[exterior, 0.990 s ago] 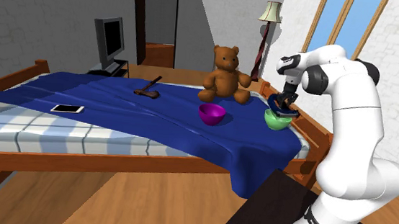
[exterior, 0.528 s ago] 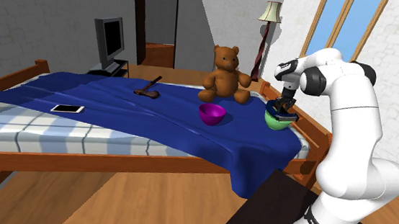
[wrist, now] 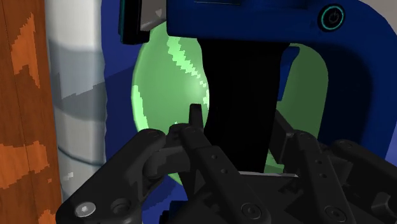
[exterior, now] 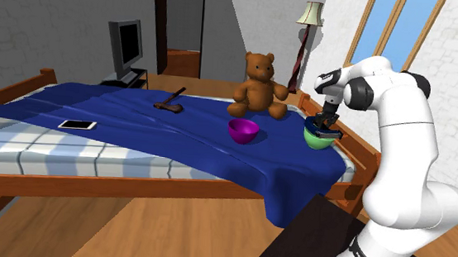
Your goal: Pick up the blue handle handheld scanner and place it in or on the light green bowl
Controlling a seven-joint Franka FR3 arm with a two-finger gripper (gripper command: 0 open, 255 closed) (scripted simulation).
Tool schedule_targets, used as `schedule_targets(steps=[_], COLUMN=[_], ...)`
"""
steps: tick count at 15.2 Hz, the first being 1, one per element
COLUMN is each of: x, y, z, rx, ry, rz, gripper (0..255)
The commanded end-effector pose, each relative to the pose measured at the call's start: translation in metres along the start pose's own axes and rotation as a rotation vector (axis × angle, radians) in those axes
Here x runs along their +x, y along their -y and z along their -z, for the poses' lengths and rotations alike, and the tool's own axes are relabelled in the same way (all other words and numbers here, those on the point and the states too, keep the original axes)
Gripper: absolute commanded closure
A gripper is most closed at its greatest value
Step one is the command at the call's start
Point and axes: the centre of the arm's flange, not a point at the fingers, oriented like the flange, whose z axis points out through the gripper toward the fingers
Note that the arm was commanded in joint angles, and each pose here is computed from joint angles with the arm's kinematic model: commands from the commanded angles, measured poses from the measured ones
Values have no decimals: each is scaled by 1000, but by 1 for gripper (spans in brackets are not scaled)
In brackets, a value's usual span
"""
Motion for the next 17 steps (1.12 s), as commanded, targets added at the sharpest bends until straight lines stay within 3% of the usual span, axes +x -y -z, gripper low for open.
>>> schedule_targets(steps=[1,2,7,11,17], x=[-2,-1,-2,-1,-1], y=[0,0,0,0,0], z=[-6,-5,-6,44,44], rx=[3,3,3,3,3], ry=[11,11,11,11,11], rz=[0,0,0,0,0], gripper=[255,0,0,0,0])
